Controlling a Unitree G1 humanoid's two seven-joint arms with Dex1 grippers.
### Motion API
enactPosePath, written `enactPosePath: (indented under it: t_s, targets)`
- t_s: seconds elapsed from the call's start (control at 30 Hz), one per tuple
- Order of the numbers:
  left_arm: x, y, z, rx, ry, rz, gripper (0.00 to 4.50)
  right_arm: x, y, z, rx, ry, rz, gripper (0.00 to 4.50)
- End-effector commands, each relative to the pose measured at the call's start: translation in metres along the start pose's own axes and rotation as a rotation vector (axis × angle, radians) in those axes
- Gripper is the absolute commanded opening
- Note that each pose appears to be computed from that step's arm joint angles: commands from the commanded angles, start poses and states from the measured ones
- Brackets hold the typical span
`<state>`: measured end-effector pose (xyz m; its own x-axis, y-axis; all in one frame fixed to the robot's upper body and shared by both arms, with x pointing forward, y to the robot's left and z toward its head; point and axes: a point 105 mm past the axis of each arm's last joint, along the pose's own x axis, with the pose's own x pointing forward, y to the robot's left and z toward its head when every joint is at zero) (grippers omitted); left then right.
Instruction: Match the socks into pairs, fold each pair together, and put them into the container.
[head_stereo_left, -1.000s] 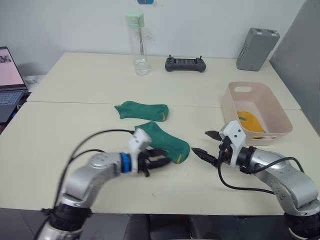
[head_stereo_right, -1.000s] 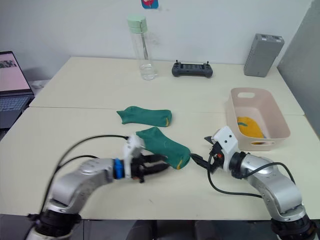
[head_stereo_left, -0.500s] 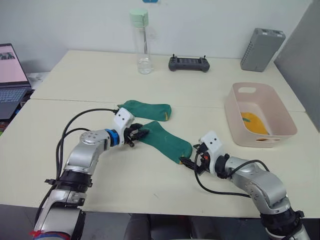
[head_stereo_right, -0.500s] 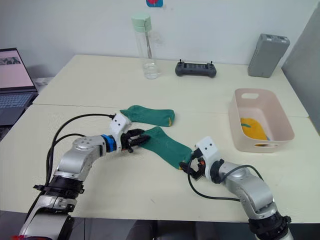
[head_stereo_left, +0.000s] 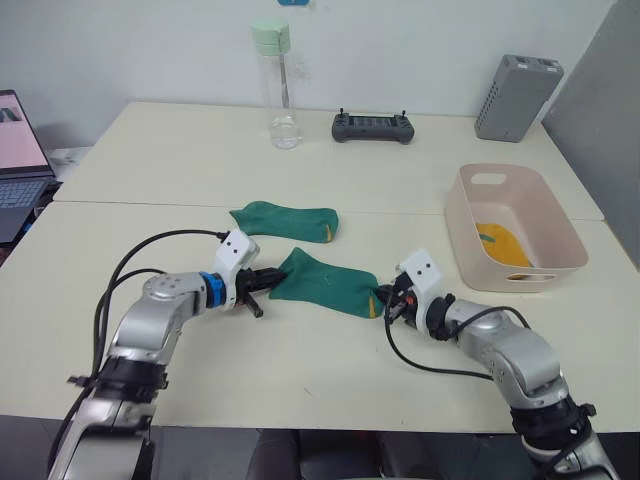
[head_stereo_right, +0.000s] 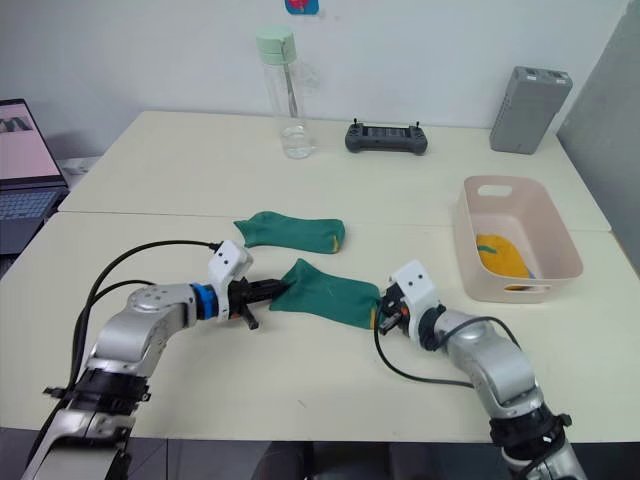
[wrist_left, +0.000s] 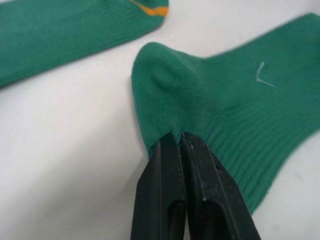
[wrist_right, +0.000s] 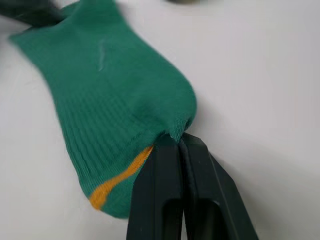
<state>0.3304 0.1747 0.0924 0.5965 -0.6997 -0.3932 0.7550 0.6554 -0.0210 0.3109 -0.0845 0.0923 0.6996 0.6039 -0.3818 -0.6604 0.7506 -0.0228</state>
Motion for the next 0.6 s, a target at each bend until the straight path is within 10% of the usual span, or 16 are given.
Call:
enactPosePath:
  t_s: [0.03, 0.4, 0.6]
  targets:
    - [-0.023, -0.04, 0.005, -0.119, -0.037, -0.082, 0.0, 0.01, -0.012, 0.02, -0.083, -0.045, 0.004, 0.04]
    - [-0.033, -0.107, -0.01, -0.523, -0.117, -0.081, 0.0, 0.059, 0.02, 0.053, -0.246, -0.055, 0.265, 0.04]
    - [-0.055, -0.088, -0.005, -0.513, -0.146, 0.0, 1.65, 0.051, 0.009, 0.061, -0.274, -0.106, 0.223, 1.78]
